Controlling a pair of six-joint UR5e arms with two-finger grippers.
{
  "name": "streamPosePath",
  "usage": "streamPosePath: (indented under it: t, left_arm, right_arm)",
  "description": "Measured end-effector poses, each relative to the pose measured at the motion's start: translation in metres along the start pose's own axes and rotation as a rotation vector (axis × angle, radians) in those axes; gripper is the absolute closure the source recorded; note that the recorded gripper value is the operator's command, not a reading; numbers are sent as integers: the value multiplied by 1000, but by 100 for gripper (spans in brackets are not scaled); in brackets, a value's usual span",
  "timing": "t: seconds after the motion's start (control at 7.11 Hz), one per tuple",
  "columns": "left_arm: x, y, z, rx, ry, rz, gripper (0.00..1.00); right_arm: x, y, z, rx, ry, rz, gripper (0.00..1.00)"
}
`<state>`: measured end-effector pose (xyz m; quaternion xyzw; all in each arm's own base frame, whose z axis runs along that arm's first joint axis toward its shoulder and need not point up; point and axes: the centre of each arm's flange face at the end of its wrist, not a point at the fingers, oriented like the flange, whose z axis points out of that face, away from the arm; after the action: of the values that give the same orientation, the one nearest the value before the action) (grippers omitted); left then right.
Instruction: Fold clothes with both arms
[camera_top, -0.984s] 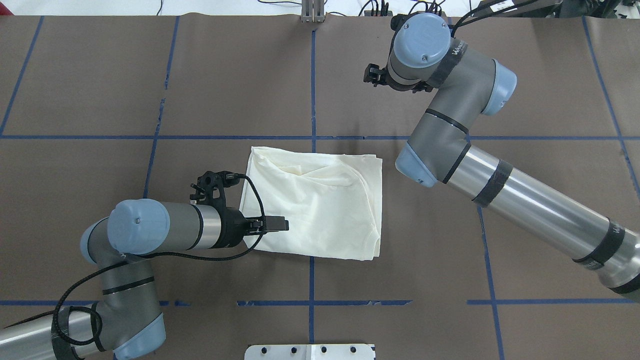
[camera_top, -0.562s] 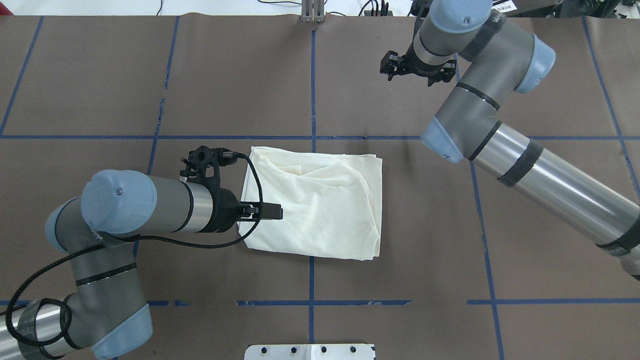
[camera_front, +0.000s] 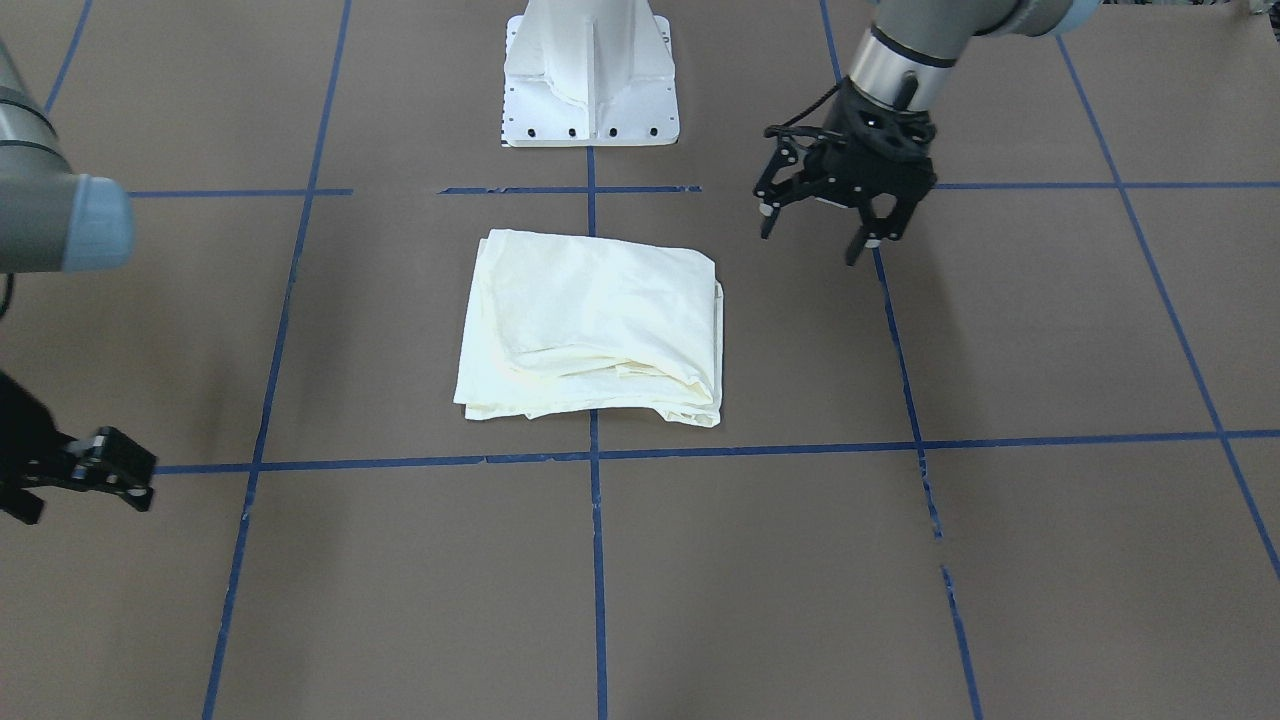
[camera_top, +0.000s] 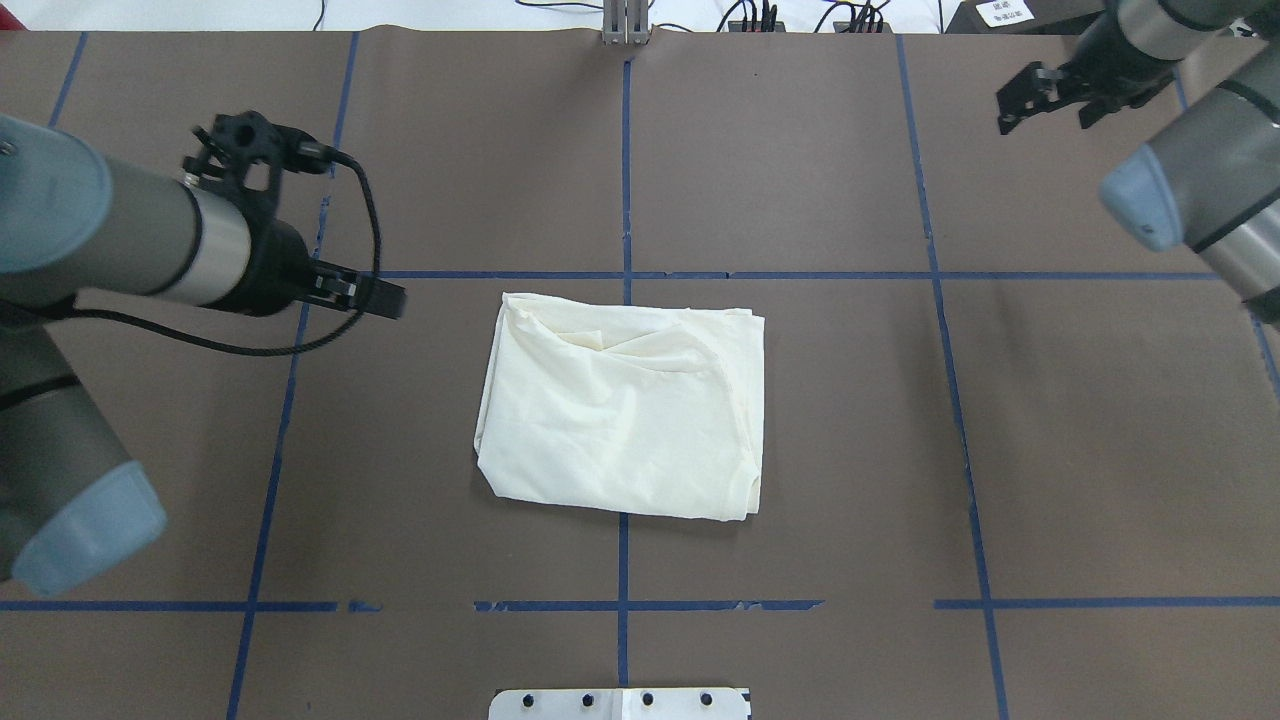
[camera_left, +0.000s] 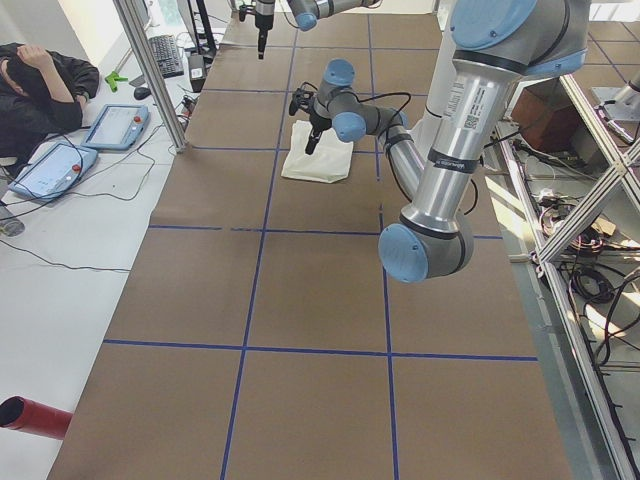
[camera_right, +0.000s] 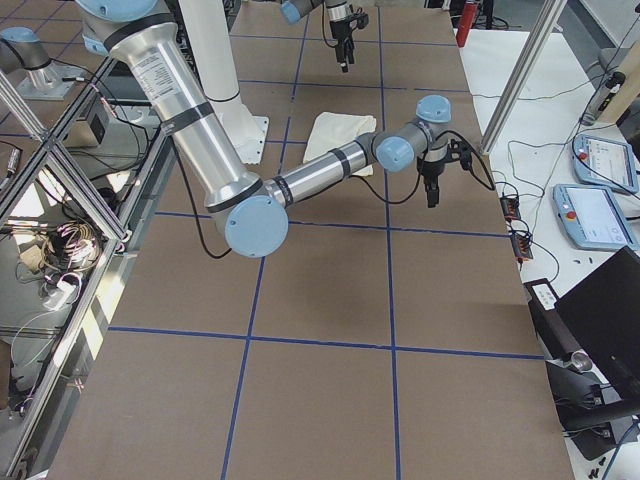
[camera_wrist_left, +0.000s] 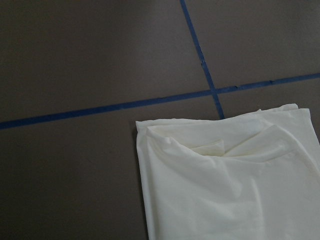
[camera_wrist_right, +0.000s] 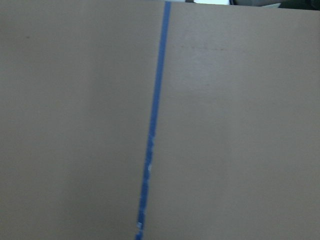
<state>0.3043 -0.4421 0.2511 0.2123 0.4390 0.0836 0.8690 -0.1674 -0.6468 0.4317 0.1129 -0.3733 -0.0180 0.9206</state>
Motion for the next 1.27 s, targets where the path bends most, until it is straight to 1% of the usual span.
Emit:
streamPosePath:
  t: [0.14,0.28,0.42,0.56,0.7,0.84,0.98,1.12,1.27]
  left_arm:
    - [-59,-9,-20,-5,-46,67,0]
    - [-123,-11,-44,-12,-91,133,0]
    - [-194,-3,-71,-30,-135,185,0]
    - [-261,17,-90,-65,-154,171,0]
    - [-324,46,-96,-116,-135,83,0]
    - [-372,77,-89,-169,-104,-11,0]
    - [-408,100,-82,-202,-92,-57,0]
    - [-436,117,-78,-225,-88,-62,0]
    - [-456,134,-73,-251,-84,-69,0]
  right_arm:
    - [70,28,-16,-8,4,-33,0]
    - [127,61,-28,-16,9,-39,0]
    - [168,96,-35,-27,12,-20,0]
    - [195,129,-42,-37,2,11,0]
    - [214,170,-43,-62,-24,49,0]
    - [229,217,-42,-93,-39,82,0]
    - [237,259,-44,-115,-41,81,0]
    - [241,291,-48,-127,-41,35,0]
    - [246,310,-50,-131,-44,-30,0]
